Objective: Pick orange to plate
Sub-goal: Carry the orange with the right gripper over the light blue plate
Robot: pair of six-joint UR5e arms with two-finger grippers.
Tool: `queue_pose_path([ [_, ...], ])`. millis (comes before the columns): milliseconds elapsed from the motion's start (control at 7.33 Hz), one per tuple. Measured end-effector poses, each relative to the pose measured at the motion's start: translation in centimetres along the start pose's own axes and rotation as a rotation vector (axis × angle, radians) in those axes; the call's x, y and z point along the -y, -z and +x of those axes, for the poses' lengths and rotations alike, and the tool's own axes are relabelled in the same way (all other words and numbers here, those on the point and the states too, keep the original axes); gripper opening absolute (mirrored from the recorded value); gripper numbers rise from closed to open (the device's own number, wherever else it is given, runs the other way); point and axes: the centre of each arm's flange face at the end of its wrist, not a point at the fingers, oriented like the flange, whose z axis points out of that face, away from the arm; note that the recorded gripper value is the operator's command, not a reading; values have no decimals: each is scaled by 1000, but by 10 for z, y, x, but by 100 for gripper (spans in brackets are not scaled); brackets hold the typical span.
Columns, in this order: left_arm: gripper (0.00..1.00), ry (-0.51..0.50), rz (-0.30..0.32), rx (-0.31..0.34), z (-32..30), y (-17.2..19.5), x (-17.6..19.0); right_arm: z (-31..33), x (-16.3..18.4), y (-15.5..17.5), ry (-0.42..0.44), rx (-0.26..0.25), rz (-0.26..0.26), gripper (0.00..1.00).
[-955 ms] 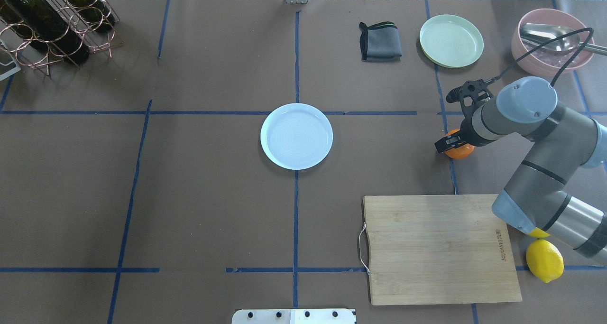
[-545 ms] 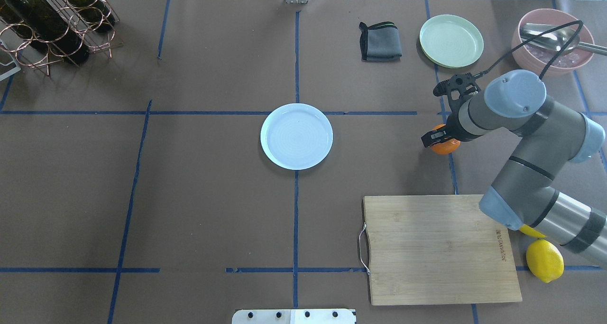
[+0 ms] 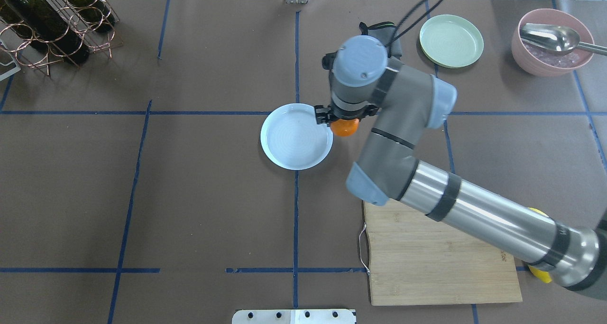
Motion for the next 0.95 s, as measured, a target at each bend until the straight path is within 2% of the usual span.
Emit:
queue_pose_path([
  [273, 100, 1, -1, 0, 0, 0, 0, -61, -3, -6, -30, -28, 10, 57],
  [818, 100, 3, -2, 1, -1, 0, -1, -91, -28, -31, -66, -75, 16, 99],
  [955, 100, 4, -3, 1, -1, -1, -2, -92, -29, -33, -70, -79, 16, 99],
])
